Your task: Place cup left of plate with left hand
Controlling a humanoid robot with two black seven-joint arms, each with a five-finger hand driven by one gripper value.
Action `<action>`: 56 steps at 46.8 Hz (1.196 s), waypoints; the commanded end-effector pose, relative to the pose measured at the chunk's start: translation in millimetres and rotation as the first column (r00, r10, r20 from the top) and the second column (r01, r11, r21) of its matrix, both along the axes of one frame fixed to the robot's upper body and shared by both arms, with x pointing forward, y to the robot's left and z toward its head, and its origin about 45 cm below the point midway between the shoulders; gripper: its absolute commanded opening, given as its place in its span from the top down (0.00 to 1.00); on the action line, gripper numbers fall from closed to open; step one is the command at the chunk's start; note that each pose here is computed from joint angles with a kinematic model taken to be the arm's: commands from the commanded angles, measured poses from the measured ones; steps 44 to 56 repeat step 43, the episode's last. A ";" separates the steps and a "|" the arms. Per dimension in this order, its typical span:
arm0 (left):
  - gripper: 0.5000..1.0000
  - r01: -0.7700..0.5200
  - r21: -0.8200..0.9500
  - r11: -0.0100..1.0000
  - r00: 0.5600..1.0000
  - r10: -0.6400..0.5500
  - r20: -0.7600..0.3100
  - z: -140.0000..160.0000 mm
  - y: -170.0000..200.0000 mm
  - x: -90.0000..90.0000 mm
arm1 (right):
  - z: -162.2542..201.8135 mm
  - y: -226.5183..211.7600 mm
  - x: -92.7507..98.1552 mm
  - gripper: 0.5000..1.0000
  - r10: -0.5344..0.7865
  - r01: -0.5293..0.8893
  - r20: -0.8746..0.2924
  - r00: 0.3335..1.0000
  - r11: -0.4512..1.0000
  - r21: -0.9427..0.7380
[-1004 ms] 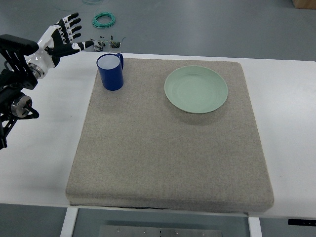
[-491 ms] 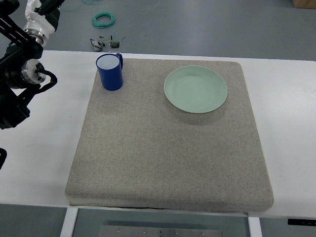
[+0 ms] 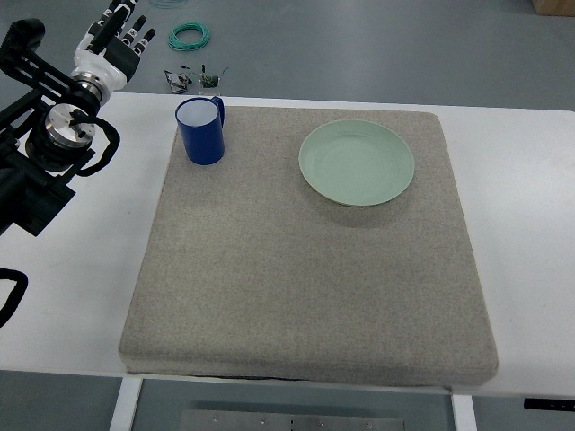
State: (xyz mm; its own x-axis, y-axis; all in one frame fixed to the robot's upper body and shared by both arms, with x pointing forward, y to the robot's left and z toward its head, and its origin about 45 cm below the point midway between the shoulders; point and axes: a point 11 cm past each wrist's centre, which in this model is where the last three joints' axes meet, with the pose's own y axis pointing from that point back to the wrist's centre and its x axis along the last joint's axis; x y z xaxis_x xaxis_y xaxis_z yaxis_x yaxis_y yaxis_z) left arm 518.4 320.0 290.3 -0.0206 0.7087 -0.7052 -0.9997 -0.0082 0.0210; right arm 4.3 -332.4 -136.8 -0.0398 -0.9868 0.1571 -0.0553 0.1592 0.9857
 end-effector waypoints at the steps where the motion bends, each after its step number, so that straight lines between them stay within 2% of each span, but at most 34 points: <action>1: 0.02 0.066 -0.021 0.998 0.996 -0.064 0.068 5.4 -4.3 -1.2 | 0.0 0.0 0.0 0.13 0.000 0.000 0.000 1.000 1.000 0.000; 16: 0.01 0.061 0.004 0.998 0.995 -0.061 0.077 -0.6 6.4 -2.1 | 0.0 0.0 0.0 0.13 0.000 0.000 0.000 1.000 1.000 0.000; 56: 0.01 0.061 0.006 0.998 0.993 -0.062 0.105 15.4 3.0 3.3 | 0.0 0.3 0.2 0.13 -0.012 0.012 0.002 1.000 1.000 0.004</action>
